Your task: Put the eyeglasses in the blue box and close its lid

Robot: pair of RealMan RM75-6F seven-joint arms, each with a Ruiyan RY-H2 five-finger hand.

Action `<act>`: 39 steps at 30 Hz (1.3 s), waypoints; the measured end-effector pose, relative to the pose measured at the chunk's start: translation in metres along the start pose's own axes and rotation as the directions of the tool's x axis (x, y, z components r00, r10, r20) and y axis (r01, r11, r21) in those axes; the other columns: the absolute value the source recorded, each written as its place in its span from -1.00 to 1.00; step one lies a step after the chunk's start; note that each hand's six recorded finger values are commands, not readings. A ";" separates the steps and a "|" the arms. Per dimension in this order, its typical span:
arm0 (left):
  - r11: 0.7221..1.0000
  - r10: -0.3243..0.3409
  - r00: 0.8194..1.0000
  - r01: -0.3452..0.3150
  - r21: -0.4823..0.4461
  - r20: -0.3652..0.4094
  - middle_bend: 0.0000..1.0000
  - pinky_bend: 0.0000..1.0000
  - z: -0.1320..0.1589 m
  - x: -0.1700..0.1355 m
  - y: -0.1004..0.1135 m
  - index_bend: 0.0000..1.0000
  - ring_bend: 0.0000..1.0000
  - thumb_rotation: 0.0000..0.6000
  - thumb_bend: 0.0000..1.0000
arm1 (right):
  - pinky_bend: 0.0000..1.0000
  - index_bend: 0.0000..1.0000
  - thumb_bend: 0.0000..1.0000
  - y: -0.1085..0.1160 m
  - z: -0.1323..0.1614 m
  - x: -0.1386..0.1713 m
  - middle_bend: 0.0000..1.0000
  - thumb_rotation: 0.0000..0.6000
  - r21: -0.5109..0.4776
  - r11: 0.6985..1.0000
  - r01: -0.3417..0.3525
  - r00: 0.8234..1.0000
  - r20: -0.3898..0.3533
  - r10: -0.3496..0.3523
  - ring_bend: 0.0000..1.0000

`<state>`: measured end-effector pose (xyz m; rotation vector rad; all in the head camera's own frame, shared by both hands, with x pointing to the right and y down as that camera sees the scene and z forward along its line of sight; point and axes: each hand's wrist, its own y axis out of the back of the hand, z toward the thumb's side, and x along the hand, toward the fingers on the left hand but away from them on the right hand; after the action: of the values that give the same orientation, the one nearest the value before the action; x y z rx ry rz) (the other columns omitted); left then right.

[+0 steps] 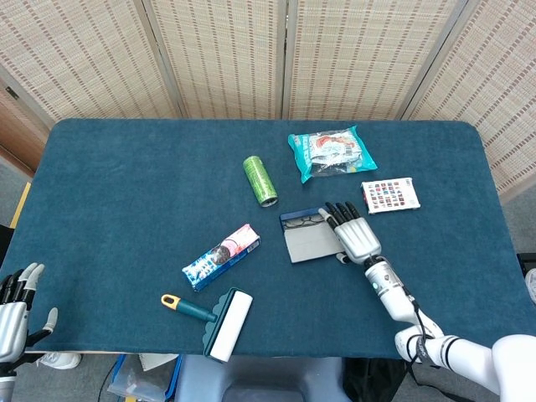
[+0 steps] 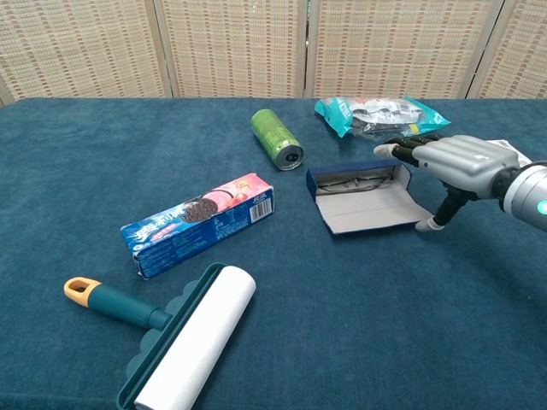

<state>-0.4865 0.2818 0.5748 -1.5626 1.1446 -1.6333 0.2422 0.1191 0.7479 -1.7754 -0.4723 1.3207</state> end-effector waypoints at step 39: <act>1.000 -0.017 1.000 0.017 0.001 -0.005 -1.00 -1.00 0.000 0.002 -0.005 -1.00 -1.00 1.00 -0.20 | -1.00 0.08 -0.26 0.005 0.026 -0.024 -0.59 1.00 -0.069 0.996 0.062 0.996 -0.067 -0.066 -1.00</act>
<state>-0.4857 0.2819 0.5804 -1.5725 1.1357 -1.6499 0.2086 0.1092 0.7559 -1.8397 -0.5362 1.2078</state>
